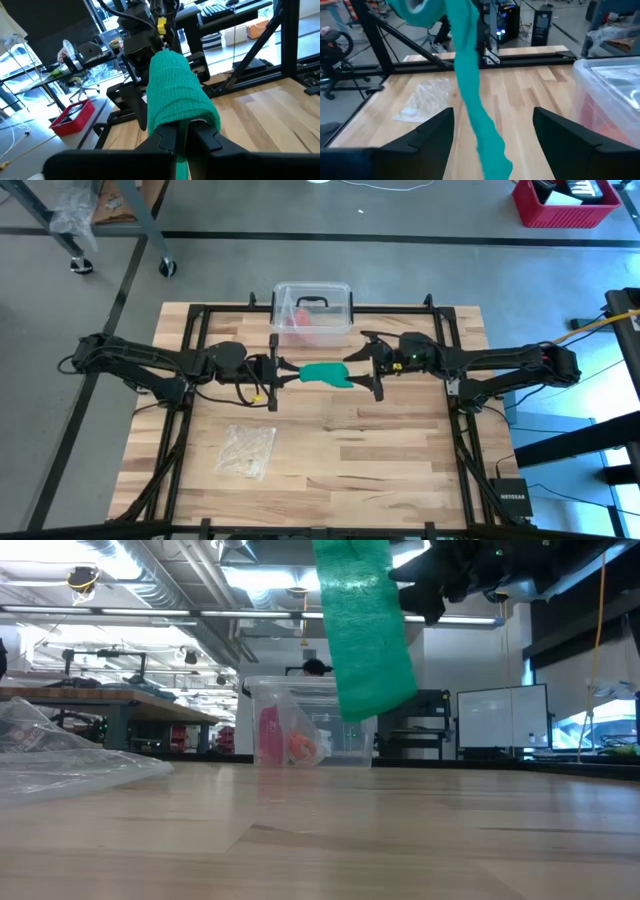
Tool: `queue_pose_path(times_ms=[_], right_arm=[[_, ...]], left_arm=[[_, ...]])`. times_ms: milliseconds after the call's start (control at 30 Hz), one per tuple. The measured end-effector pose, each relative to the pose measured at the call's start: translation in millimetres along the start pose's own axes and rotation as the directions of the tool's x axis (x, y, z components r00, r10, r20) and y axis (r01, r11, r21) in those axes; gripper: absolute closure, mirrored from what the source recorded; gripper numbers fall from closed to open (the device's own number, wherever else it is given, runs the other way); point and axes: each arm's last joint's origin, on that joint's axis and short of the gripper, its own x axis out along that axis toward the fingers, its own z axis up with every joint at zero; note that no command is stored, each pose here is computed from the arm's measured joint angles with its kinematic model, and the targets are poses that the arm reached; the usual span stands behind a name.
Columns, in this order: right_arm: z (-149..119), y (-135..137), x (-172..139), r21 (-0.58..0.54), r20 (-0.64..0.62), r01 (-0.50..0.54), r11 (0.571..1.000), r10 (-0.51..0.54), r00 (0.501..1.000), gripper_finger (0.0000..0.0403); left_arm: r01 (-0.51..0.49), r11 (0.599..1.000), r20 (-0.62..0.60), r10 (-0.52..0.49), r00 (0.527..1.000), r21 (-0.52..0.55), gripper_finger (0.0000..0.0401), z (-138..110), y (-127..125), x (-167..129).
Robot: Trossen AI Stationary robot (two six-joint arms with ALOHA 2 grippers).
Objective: Roll bandage
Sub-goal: Roll the green bandage
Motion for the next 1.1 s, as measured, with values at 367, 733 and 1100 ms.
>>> queue_pose_path(times_ms=[367,733,1100], right_arm=[[-8.9,-5.7,20.3,-0.048,0.020,0.050,0.998,-0.049,0.999,0.0251],[-0.2,4.4,20.5,-0.207,0.111,0.240,0.949,-0.221,0.969,0.0391],[-7.1,18.9,29.4,-0.270,0.086,0.208,0.940,-0.191,0.978,0.0397]], left_arm=[[-0.010,1.000,0.028,0.011,1.000,-0.013,0.0391,2.8,0.9,-0.1],[0.366,0.928,0.272,-0.334,0.902,-0.074,0.0391,17.2,-5.9,-3.4],[0.285,0.958,0.513,-0.229,0.828,-0.033,0.0391,44.6,-7.3,-13.3]])
